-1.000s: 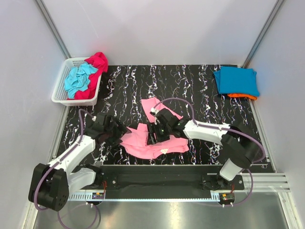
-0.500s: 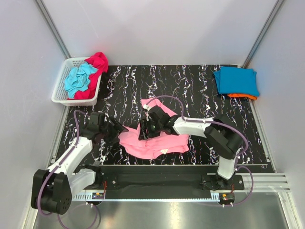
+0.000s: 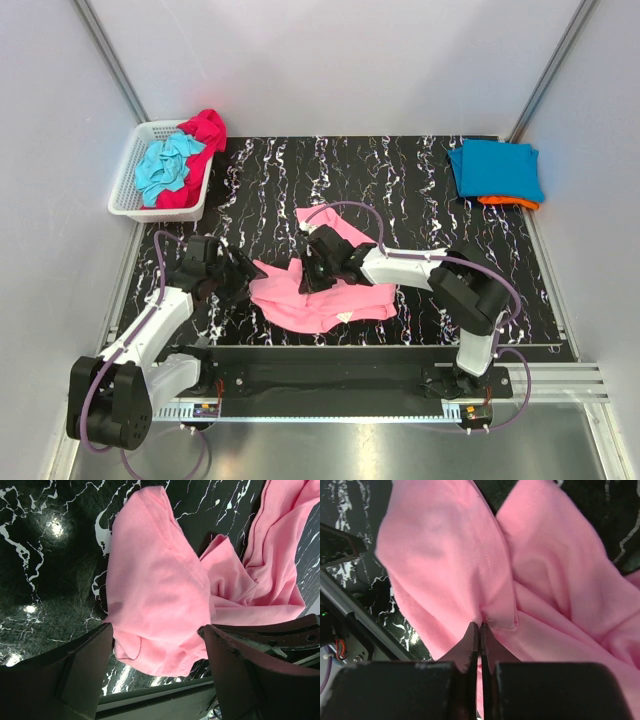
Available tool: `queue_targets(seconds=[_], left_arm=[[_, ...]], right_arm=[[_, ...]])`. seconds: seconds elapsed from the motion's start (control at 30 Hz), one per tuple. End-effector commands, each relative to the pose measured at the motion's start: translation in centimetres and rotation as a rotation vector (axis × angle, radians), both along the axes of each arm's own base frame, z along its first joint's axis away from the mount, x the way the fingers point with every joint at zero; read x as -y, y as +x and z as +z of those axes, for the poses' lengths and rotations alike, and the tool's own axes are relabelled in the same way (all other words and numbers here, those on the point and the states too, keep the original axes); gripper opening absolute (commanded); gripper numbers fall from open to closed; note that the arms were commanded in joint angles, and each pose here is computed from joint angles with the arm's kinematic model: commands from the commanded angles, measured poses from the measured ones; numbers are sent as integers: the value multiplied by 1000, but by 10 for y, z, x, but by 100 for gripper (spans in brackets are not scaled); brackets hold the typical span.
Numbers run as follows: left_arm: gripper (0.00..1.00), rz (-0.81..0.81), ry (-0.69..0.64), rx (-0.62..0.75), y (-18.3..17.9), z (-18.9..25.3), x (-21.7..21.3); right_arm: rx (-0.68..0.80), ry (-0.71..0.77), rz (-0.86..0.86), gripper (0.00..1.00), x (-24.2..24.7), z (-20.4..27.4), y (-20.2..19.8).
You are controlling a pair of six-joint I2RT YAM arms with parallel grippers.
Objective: Fold and stack the t-shirts
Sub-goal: Flatten the tshirt out
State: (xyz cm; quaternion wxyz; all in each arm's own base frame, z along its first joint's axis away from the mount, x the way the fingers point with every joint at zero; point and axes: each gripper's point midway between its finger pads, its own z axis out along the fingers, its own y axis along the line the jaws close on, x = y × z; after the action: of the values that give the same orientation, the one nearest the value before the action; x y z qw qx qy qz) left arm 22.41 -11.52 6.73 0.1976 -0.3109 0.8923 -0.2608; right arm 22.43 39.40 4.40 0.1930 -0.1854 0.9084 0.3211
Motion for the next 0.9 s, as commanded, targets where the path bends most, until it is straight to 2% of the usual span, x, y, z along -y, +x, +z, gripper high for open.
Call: queue_targets(seconds=[0.0,0.13,0.27,0.43,0.57,0.7,0.87], left_arm=[[78,-18,-9,35,1,7,1],[78,-14,0,32,3,6,0],[78,13,-2,35,11,8,-1],[77,80,-65,55,43,15,7],[75,71,-110,65,76,23,19],[73,29,-108,94,113,34,31],[67,18,-70,65,135,20,40]], right_arm=[[129,-18,-44,0,3,38,20],[239,-72,-114,0,27,69,33],[277,-99,-131,0,36,79,38],[198,-134,-104,0,35,58,29],[117,-192,-98,1,40,36,17],[58,-237,-104,2,49,20,6],[39,-259,-108,0,57,11,0]])
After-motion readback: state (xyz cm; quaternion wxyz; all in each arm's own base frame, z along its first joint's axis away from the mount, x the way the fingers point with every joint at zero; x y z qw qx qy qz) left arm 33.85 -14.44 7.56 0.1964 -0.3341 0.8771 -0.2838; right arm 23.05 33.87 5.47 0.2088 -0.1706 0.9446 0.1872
